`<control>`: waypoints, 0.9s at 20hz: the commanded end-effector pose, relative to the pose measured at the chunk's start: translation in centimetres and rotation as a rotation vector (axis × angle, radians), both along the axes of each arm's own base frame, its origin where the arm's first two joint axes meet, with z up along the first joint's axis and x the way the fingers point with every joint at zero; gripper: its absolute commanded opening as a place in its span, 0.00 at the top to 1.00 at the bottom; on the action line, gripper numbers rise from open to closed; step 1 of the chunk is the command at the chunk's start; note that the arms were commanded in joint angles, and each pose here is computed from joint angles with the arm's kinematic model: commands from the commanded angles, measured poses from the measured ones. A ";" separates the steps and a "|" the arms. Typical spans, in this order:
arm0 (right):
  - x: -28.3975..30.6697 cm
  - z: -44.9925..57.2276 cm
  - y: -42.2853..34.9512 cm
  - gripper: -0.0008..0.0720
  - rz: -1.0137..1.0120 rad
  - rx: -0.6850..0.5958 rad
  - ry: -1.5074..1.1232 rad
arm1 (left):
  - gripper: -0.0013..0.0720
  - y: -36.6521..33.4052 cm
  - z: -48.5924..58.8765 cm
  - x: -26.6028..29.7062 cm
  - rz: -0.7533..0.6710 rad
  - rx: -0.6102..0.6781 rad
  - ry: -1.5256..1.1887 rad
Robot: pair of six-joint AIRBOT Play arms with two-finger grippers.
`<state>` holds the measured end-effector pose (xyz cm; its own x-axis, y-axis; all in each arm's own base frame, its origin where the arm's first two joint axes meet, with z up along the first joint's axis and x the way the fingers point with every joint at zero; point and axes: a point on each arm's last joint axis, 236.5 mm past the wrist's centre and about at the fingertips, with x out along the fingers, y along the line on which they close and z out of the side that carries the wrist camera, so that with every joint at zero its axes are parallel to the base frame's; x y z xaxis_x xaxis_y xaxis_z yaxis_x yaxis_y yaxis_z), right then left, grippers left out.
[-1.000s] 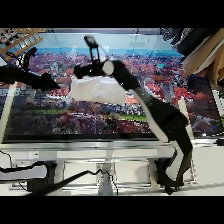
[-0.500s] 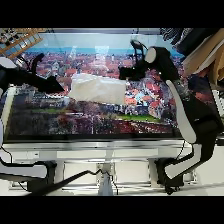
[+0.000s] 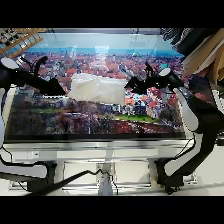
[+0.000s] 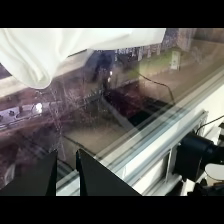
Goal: Fold the clothes and pants, and hang the long-sleeved shirts on hangers.
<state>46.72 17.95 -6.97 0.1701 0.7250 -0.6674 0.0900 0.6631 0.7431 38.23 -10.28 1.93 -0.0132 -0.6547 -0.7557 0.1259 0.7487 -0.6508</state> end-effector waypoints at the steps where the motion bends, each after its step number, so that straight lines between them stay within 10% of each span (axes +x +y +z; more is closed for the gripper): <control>1: 0.4 -1.2 2.0 0.19 -0.001 0.162 0.027 | 0.79 -0.1 0.1 -0.7 -0.020 -0.006 0.021; 5: 1.7 -1.1 5.7 0.24 0.036 0.214 0.034 | 0.79 -0.2 0.2 -1.3 -0.036 -0.011 0.040; 8: 3.2 -0.3 6.7 0.97 0.026 0.212 0.007 | 0.79 -0.3 0.3 -1.8 -0.052 -0.016 0.057; 18: 3.2 12.3 -17.3 0.98 -0.392 -0.255 -0.203 | 0.80 -0.4 1.4 -3.5 -0.099 -0.027 0.082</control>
<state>52.04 9.12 1.86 0.4363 0.5690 -0.6970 0.1283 0.7274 0.6741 35.12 -10.66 2.97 -0.1345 -0.6675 -0.7323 0.1355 0.7197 -0.6809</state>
